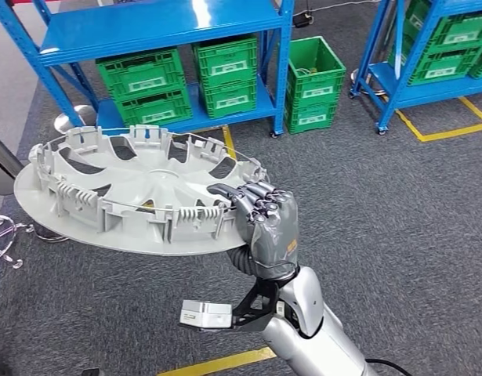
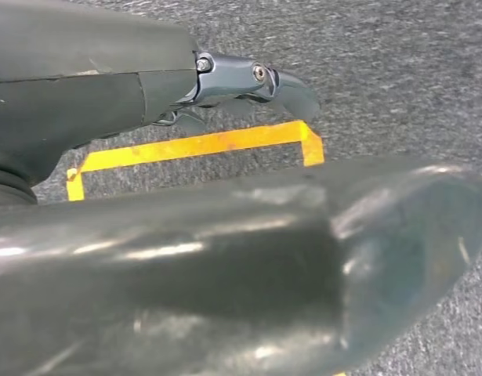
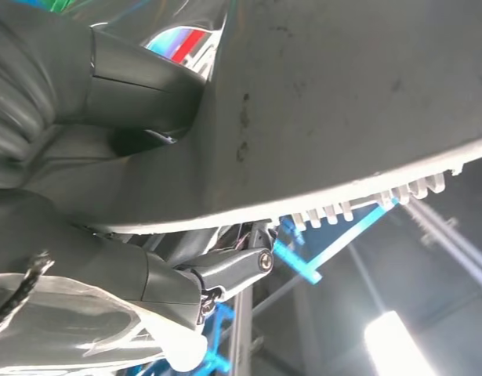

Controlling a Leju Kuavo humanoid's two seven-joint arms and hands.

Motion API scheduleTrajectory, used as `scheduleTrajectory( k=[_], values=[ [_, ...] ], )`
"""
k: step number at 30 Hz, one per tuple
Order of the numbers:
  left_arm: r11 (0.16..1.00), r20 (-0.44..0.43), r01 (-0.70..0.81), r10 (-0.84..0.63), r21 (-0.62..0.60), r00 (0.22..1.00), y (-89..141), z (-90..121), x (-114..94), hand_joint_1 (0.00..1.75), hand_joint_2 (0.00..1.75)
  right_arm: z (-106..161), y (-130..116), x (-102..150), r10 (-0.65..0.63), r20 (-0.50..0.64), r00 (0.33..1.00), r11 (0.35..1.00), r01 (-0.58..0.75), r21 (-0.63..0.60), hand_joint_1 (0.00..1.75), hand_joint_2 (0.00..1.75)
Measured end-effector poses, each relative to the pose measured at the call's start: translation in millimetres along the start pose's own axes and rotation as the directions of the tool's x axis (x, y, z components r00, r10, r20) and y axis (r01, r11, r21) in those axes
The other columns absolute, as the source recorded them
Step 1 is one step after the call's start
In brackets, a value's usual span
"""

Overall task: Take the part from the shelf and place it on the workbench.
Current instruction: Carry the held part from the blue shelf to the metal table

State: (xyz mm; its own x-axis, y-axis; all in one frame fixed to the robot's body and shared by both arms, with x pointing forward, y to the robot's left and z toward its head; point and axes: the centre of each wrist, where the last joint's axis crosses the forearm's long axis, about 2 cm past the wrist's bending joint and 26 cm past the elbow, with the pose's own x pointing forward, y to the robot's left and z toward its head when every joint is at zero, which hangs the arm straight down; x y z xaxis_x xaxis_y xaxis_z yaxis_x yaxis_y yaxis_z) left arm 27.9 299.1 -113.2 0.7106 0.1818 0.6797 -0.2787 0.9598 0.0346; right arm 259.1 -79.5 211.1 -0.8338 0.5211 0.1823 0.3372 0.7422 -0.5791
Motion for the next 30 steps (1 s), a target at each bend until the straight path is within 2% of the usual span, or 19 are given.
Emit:
scheduleTrajectory(
  k=[30],
  values=[
    [1.000, 0.002, -0.005, 0.005, 0.000, 1.000, -2.1, -0.5, 0.8, 0.00, 0.00, -1.1, 2.6, 1.0, 0.007, 0.016, 1.000, 1.000, -0.007, 0.007, 1.75, 1.75]
  ],
)
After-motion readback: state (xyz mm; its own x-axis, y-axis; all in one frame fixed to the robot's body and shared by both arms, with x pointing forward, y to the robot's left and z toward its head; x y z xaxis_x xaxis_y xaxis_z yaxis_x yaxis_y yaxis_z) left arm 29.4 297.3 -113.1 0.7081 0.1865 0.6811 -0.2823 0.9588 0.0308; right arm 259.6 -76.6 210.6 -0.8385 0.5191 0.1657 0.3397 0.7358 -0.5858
